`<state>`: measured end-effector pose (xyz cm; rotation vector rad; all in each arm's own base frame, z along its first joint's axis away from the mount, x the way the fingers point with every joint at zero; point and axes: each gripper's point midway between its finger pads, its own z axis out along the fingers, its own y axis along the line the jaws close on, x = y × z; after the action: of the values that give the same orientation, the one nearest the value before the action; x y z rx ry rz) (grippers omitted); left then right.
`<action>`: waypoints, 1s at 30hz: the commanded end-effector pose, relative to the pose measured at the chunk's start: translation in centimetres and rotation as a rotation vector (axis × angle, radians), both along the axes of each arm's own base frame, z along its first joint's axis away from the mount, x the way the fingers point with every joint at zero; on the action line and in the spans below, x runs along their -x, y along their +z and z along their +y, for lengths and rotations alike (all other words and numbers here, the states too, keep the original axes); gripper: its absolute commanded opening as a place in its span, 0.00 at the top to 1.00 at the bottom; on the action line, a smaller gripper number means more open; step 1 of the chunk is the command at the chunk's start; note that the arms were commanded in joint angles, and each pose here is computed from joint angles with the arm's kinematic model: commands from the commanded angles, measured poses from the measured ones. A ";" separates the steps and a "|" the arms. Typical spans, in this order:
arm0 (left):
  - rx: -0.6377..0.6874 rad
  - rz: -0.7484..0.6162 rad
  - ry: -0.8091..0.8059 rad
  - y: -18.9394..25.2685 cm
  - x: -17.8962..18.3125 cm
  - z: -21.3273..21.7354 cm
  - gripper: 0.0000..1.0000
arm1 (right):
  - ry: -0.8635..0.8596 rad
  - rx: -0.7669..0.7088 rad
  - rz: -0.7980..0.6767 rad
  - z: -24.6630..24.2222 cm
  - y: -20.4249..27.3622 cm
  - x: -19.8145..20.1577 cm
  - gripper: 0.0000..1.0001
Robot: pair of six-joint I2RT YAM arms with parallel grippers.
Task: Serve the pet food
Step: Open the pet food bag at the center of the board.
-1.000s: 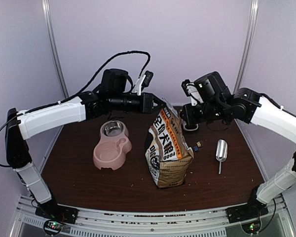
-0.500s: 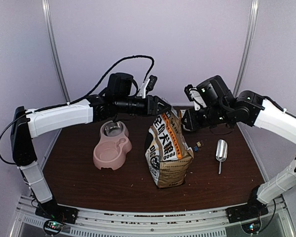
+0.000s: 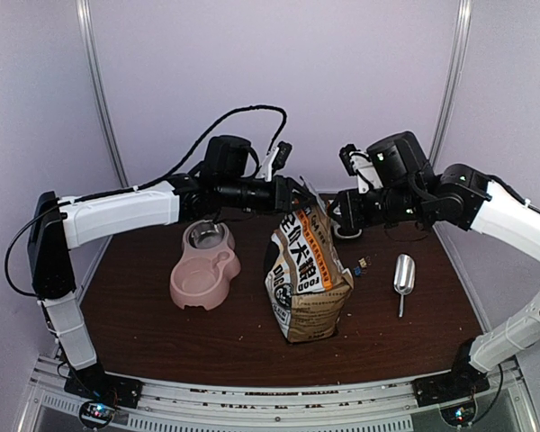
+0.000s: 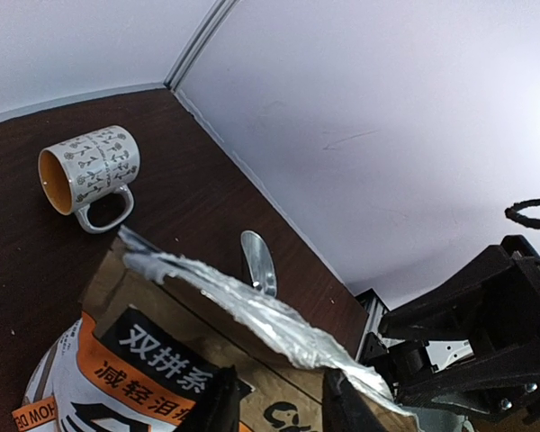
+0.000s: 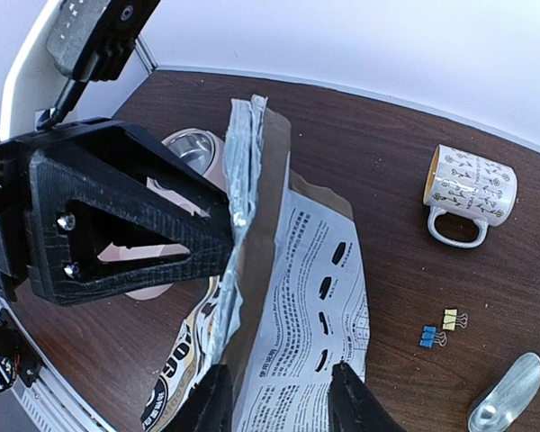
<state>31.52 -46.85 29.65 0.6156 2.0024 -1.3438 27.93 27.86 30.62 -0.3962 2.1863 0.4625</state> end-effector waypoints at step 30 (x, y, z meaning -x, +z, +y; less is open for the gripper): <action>0.070 -0.092 0.030 4.0 -0.7 0.3 0.71 | -0.053 0.106 -0.026 1.1 -0.2 -2.8 0.88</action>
<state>31.67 -46.87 30.13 0.6056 1.9945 -1.3445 30.39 30.13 31.05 -0.4227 2.1675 0.4065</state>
